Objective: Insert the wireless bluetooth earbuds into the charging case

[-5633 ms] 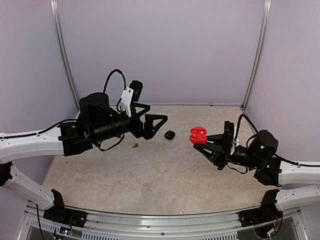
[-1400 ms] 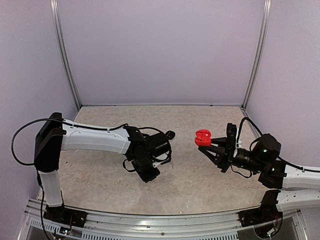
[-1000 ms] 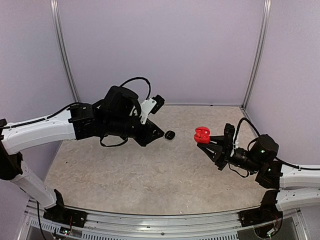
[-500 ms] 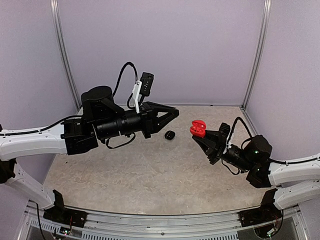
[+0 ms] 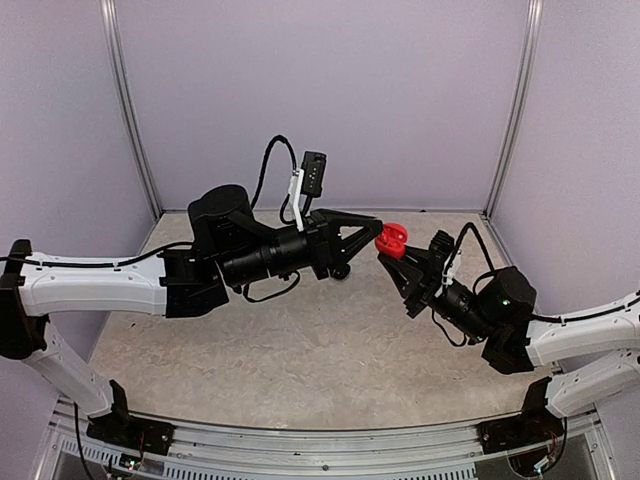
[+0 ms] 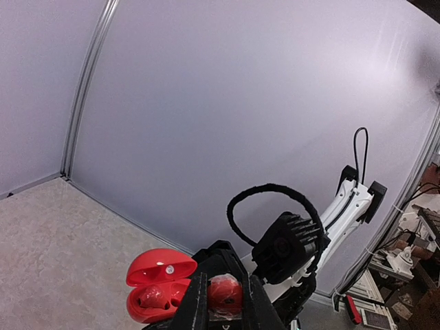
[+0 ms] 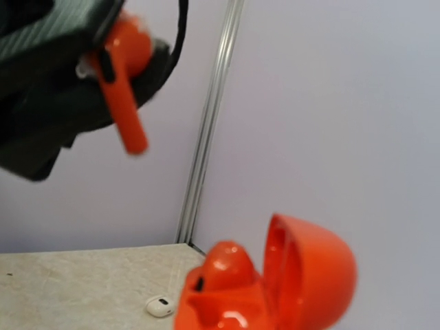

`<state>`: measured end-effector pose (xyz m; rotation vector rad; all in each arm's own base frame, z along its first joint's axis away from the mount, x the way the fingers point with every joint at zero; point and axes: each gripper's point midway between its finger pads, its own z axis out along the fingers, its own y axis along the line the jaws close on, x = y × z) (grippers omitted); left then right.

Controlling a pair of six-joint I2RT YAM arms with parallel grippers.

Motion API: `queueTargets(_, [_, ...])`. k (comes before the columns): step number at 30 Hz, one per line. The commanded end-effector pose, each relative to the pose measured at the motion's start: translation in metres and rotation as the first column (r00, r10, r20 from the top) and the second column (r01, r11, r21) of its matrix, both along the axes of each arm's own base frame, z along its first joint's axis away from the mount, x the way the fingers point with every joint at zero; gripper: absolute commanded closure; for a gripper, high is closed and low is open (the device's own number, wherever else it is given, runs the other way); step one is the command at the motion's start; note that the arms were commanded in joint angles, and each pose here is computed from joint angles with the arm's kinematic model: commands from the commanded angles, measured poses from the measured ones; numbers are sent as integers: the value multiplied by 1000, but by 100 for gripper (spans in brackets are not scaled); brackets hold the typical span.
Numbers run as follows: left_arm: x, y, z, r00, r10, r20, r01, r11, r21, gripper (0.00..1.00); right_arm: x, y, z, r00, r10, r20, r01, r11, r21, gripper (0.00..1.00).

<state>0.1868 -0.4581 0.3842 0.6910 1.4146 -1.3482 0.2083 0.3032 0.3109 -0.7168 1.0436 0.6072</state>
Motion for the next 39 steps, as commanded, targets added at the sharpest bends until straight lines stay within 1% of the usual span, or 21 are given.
queueTargets(1, [-4,-7,14,1000,-28,-4,28,998,-59,93,2,3,20,999,-31,14,29,997,70,100])
queueTargets(10, [3,-15,1,999,-10,-44,9,999,-34,93,4,5,24,998,-57,32,54,995,79,100])
queueTargets(25, [18,-17,-14,995,23,-98,-24,1000,-11,94,-4,8,28,997,-33,66,28,996,81,100])
queueTargets(33, [24,-14,-12,993,34,-110,-36,999,-20,94,-6,8,25,997,-28,77,22,997,72,100])
queueTargets(39, [28,-17,-22,991,48,-125,-46,999,12,94,-8,8,26,996,-27,83,21,997,74,100])
